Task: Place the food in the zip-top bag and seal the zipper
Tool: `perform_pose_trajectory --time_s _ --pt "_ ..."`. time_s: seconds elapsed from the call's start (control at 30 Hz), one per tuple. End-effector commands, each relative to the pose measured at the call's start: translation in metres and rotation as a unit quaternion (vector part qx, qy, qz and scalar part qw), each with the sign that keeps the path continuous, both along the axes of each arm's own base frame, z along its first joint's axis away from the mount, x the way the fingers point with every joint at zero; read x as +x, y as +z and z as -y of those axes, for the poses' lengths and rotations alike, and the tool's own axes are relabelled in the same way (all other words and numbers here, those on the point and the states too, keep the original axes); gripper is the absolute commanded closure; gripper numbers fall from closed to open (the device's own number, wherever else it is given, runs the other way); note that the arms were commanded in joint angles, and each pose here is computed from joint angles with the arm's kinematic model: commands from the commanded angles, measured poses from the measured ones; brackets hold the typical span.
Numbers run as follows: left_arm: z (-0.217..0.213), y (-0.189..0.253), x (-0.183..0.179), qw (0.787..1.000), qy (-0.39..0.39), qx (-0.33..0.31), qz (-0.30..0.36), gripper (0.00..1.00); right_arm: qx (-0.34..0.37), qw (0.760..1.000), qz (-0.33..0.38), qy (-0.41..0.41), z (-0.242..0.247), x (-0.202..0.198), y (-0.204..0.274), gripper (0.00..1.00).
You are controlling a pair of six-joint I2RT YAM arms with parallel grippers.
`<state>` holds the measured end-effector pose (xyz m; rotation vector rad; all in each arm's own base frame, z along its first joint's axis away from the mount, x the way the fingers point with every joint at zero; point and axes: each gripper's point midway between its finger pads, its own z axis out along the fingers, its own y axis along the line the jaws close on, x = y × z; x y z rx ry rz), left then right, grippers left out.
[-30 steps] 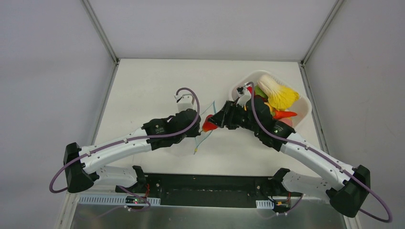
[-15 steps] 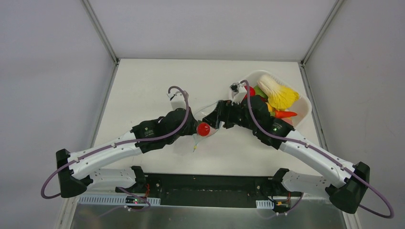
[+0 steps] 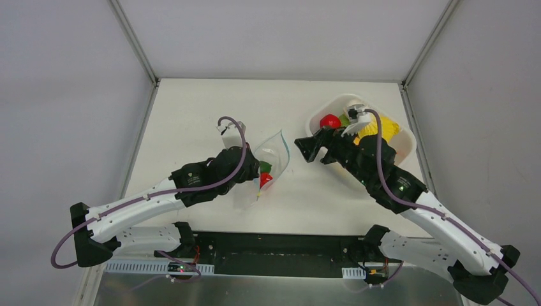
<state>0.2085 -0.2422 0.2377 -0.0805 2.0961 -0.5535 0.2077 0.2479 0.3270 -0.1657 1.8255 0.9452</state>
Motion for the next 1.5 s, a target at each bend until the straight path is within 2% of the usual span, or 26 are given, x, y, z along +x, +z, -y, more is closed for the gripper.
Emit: perform_pose_trajectory --time_s 0.0,0.13,0.27,0.37,0.53,0.67,0.73,0.87,1.0,1.3,1.47 --pt "-0.011 0.006 0.003 1.0 0.017 0.01 0.009 1.0 -0.105 0.972 0.034 -0.206 0.07 0.051 -0.006 0.08" --pt "-0.013 0.003 0.001 1.0 0.014 0.016 0.004 1.0 -0.168 0.951 -0.034 -0.257 0.1 0.085 -0.035 0.08" --pt "-0.013 0.001 -0.002 1.0 0.009 0.018 -0.004 1.0 -0.152 0.939 -0.12 -0.283 0.126 0.117 -0.058 0.08" --pt "-0.017 -0.003 -0.005 1.0 0.009 0.023 -0.011 1.0 -0.153 0.927 -0.153 -0.305 0.141 0.128 -0.081 0.08" --pt "-0.025 -0.008 -0.007 0.999 0.018 0.026 -0.013 1.0 -0.191 0.876 -0.203 -0.395 0.191 0.118 -0.114 0.03" --pt "-0.026 -0.012 -0.007 0.999 0.021 0.024 -0.014 1.0 -0.179 0.855 -0.204 -0.441 0.221 0.108 -0.123 0.03" --pt "-0.025 -0.012 -0.007 0.999 0.019 0.024 -0.014 1.0 -0.158 0.865 -0.203 -0.431 0.22 0.107 -0.122 0.06" --pt "-0.021 -0.011 -0.005 0.999 0.015 0.024 -0.014 1.0 -0.103 0.919 -0.196 -0.325 0.176 0.114 -0.116 0.1" --pt "-0.018 -0.011 -0.005 1.0 0.012 0.023 -0.016 1.0 -0.072 0.946 -0.199 -0.244 0.141 0.127 -0.108 0.11" --pt "-0.016 -0.017 -0.009 0.999 0.006 0.022 -0.029 1.0 -0.104 0.962 -0.139 -0.211 0.124 0.191 -0.106 0.1" --pt "-0.015 -0.015 -0.012 0.999 -0.002 0.018 -0.036 1.0 -0.213 0.962 -0.086 -0.147 0.121 0.217 -0.136 0.12"
